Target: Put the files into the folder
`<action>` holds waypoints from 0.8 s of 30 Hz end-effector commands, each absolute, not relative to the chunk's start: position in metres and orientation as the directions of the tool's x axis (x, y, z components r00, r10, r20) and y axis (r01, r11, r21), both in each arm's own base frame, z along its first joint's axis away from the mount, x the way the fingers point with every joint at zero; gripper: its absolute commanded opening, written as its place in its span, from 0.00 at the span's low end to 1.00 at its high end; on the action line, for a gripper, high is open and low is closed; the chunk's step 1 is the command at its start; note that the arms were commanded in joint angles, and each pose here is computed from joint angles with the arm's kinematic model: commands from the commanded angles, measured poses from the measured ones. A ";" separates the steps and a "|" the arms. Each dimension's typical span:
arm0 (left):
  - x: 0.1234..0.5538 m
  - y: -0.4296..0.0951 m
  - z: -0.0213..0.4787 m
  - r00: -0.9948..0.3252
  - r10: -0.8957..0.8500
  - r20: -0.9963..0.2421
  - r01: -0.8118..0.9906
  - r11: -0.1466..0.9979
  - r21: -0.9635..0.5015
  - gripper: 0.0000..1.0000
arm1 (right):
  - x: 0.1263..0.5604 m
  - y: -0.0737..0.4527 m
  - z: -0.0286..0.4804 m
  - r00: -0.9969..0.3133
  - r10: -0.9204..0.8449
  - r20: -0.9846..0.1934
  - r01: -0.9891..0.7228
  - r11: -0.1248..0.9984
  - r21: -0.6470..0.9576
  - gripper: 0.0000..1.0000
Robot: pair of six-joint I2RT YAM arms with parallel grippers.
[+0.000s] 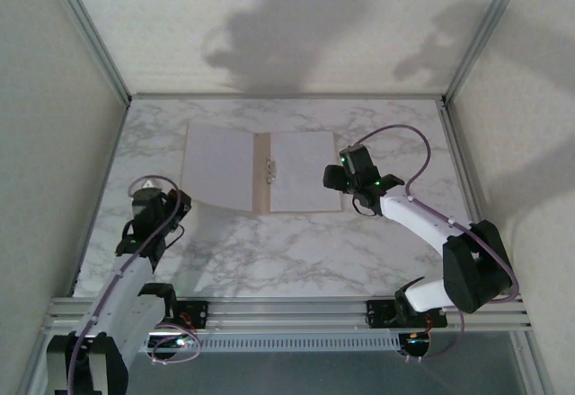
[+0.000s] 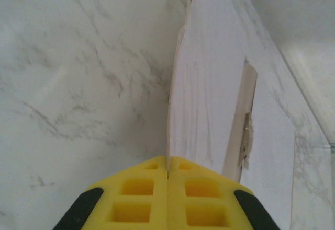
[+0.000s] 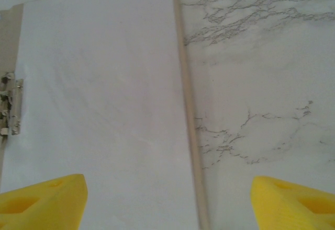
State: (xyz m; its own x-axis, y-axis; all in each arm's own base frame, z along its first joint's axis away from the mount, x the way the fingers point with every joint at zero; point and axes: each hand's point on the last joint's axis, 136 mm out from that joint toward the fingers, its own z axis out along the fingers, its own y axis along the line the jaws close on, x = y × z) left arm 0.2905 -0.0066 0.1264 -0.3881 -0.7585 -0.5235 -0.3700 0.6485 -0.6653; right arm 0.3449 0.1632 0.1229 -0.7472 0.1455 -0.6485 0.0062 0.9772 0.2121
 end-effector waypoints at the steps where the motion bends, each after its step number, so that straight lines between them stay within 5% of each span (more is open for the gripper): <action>1: 0.283 0.025 0.144 -0.340 -0.709 -0.618 -0.471 0.697 -0.540 0.00 | 0.349 0.164 0.128 -0.744 0.156 -0.650 0.018 0.977 0.214 0.82; 24: 0.307 0.005 0.262 -0.376 -0.512 -0.772 -0.240 0.859 -0.453 0.00 | 0.349 0.169 0.124 -0.757 0.156 -0.634 0.011 0.974 0.227 0.81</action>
